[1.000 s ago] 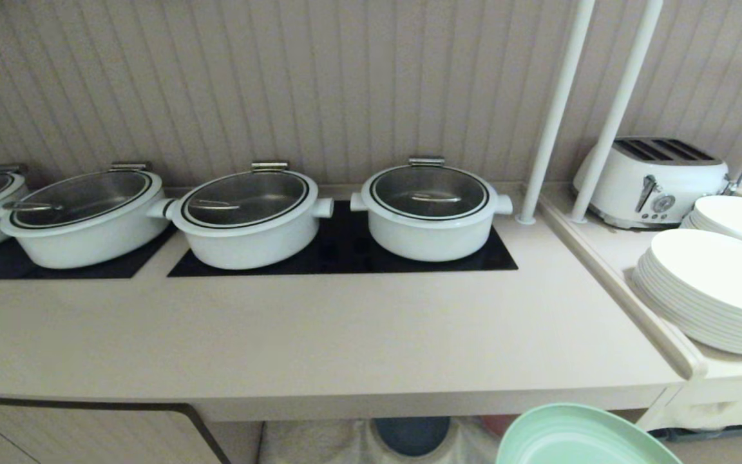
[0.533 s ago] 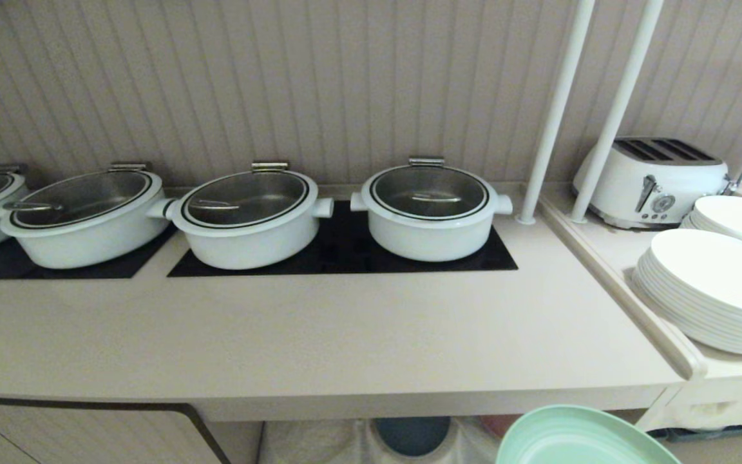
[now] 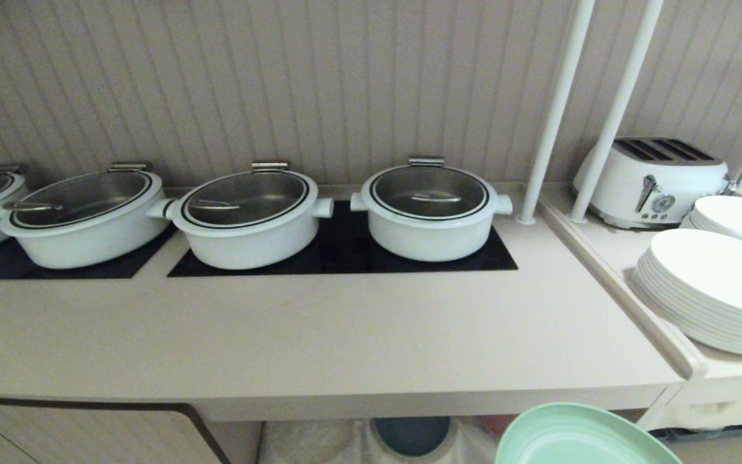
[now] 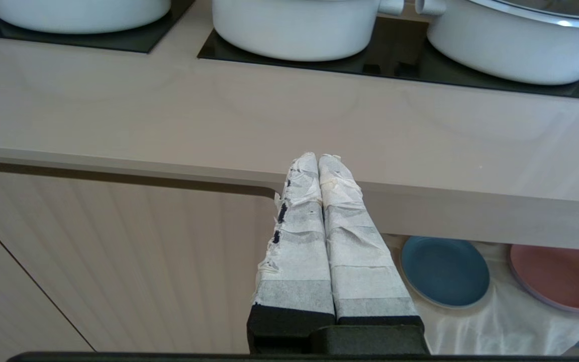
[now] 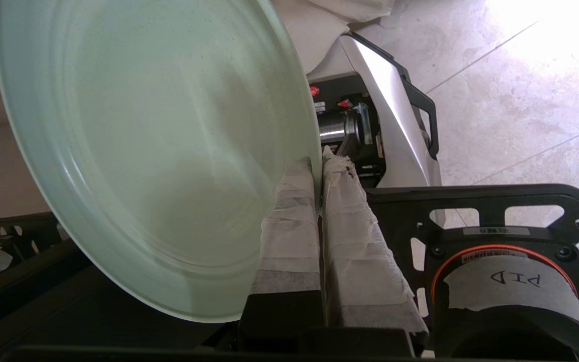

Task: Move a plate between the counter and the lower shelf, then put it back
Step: Put the plate in the cupboard

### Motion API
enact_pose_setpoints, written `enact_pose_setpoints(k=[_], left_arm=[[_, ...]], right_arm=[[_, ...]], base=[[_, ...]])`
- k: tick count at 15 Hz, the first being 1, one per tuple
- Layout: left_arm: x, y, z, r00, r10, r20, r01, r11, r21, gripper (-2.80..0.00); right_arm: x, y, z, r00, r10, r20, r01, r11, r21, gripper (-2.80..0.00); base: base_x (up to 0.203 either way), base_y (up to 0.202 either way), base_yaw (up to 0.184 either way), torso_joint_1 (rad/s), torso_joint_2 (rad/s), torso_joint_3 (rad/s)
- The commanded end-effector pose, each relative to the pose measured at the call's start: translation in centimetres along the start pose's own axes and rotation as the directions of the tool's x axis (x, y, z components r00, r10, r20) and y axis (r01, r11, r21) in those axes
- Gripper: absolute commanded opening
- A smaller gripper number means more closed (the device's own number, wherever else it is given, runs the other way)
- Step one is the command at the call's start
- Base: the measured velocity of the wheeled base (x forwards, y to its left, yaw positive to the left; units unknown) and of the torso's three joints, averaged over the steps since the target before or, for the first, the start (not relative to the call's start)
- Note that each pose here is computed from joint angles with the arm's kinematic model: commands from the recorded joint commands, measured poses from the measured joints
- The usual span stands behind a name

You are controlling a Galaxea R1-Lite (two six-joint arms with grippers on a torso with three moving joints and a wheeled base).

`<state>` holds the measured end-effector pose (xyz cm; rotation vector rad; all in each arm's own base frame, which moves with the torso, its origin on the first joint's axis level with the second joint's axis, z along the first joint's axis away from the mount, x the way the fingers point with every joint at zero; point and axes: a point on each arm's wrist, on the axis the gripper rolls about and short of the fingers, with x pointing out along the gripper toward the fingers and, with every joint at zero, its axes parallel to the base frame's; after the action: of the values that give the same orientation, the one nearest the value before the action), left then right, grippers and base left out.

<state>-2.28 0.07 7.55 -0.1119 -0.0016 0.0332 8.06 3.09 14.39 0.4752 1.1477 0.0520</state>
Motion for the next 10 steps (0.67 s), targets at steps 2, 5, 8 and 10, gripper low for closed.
enact_pose_setpoints(k=[2,5,8,10], left_arm=[[0.0,0.0,-0.01,1.0,0.001,0.0,-0.001,1.0,0.0,-2.8],[-0.01,0.0,0.03,1.0,0.0,0.002,0.0,1.0,-0.002,-2.8],[0.0,0.0,-0.01,1.0,0.001,0.0,-0.001,1.0,0.0,-2.8],[0.0,0.0,0.0,1.0,0.001,0.0,-0.001,1.0,-0.002,-2.8]], right_arm=[[-0.05,0.09,0.1,1.0,0.001,0.0,-0.001,1.0,0.003,-2.8],[-0.12,0.1,0.09,1.0,0.006,0.004,-0.006,1.0,0.003,-2.8],[-0.22,0.08,0.05,1.0,0.011,0.008,-0.011,1.0,0.003,-2.8],[-0.3,0.14,0.12,1.0,0.015,0.015,-0.015,1.0,0.002,-2.8]], base=[[0.0,0.0,0.0,0.0,0.0,0.0],[0.0,0.0,0.0,0.0,0.0,0.0],[0.0,0.0,0.0,0.0,0.0,0.0],[0.0,0.0,0.0,0.0,0.0,0.0]])
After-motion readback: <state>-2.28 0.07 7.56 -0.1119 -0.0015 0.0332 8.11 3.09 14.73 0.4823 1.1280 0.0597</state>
